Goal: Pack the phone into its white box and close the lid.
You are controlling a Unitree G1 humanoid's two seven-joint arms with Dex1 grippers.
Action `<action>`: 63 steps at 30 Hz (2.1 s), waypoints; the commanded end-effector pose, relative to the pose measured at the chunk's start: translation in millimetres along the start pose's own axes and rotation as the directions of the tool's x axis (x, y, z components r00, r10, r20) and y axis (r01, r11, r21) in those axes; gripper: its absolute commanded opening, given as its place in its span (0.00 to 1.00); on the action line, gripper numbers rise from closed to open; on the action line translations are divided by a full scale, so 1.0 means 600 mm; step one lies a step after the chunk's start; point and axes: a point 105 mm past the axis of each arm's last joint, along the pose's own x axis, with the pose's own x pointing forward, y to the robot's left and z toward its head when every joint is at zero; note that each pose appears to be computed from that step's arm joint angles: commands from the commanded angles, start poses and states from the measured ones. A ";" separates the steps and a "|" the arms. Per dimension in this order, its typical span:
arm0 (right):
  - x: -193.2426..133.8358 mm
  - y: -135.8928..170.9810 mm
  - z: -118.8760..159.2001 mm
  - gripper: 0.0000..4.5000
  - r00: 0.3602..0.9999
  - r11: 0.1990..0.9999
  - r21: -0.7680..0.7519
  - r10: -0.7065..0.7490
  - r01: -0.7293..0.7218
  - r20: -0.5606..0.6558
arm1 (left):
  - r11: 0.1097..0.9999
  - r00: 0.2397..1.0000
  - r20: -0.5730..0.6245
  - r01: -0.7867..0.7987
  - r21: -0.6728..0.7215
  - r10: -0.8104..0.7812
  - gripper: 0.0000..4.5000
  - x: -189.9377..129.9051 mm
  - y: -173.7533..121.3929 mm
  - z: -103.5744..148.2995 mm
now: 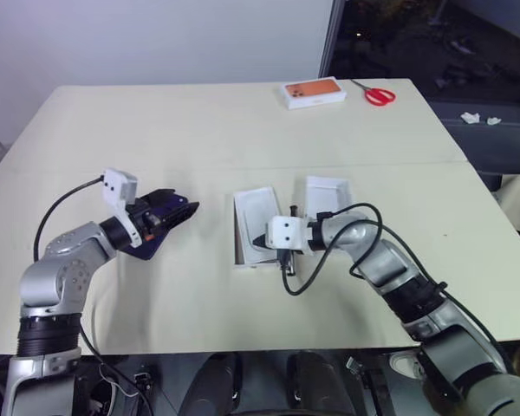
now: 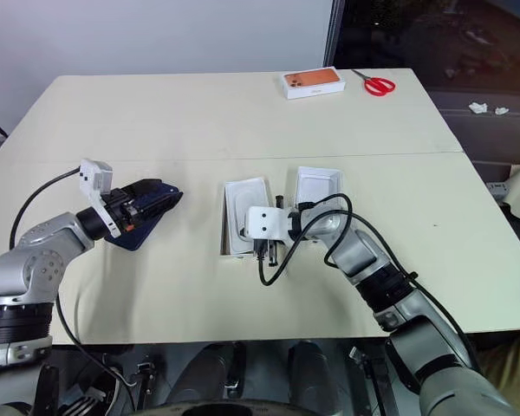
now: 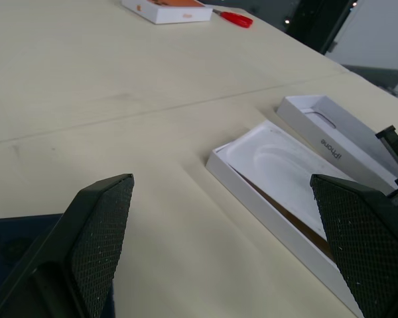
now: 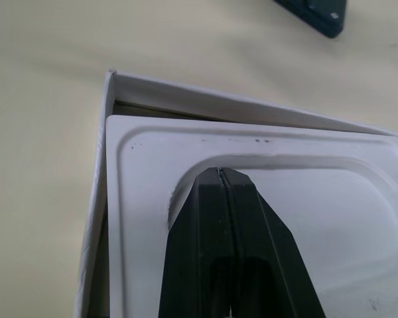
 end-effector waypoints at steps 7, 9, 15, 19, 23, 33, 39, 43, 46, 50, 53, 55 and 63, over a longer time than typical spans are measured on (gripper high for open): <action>0.011 -0.019 0.014 0.00 0.999 0.999 -0.043 0.022 -0.024 -0.035 | 0.999 0.999 0.040 0.033 -0.019 -0.032 1.00 -0.002 -0.016 0.018; 0.012 -0.025 0.025 0.00 1.000 0.999 -0.020 0.025 -0.025 -0.005 | 1.000 0.999 0.038 0.023 -0.016 -0.022 1.00 -0.003 -0.013 0.019; 0.010 -0.025 0.046 0.00 0.997 0.998 0.020 0.053 -0.054 0.047 | 1.000 0.999 0.043 0.010 -0.017 -0.009 1.00 -0.004 -0.011 0.020; 0.006 -0.026 0.051 0.00 0.996 0.998 0.039 0.049 -0.052 0.068 | 1.000 0.999 0.046 0.002 -0.022 -0.001 1.00 -0.003 -0.010 0.020; 0.003 -0.055 0.051 0.00 0.998 1.000 0.008 -0.030 0.030 0.058 | 1.000 0.999 0.047 -0.005 -0.013 0.005 1.00 -0.003 -0.008 0.021; -0.003 -0.123 0.015 0.00 0.973 0.963 -0.172 -0.222 0.208 -0.067 | 1.000 0.999 0.049 -0.003 -0.002 0.004 1.00 0.002 -0.010 0.020; 0.008 -0.086 -0.022 0.00 0.980 0.971 -0.219 -0.129 0.095 -0.149 | 1.000 0.999 0.050 -0.004 -0.002 0.004 1.00 0.002 -0.012 0.020; 0.011 -0.051 -0.024 0.00 0.990 0.981 -0.196 -0.023 -0.005 -0.143 | 1.000 0.999 0.050 -0.009 -0.001 0.009 1.00 0.000 -0.011 0.020; 0.016 -0.046 0.000 0.00 0.996 0.987 -0.163 -0.010 -0.004 -0.086 | 1.000 0.999 0.052 -0.015 -0.003 0.015 1.00 0.000 -0.010 0.020; 0.020 -0.054 0.013 0.00 0.998 0.990 -0.135 -0.035 0.028 -0.057 | 1.000 0.998 0.055 -0.017 -0.004 0.017 1.00 0.000 -0.009 0.020; 0.023 -0.066 0.015 0.00 0.995 0.989 -0.130 -0.079 0.072 -0.053 | 1.000 0.998 0.056 -0.019 -0.002 0.019 1.00 0.000 -0.009 0.020; 0.020 -0.069 0.016 0.00 0.995 0.988 -0.129 -0.088 0.081 -0.048 | 1.000 0.998 0.056 -0.020 -0.001 0.020 1.00 0.000 -0.009 0.020; -0.019 -0.115 0.052 0.00 0.989 0.985 -0.087 -0.147 0.148 0.013 | 1.000 0.998 0.052 -0.020 -0.008 0.020 1.00 -0.001 -0.010 0.016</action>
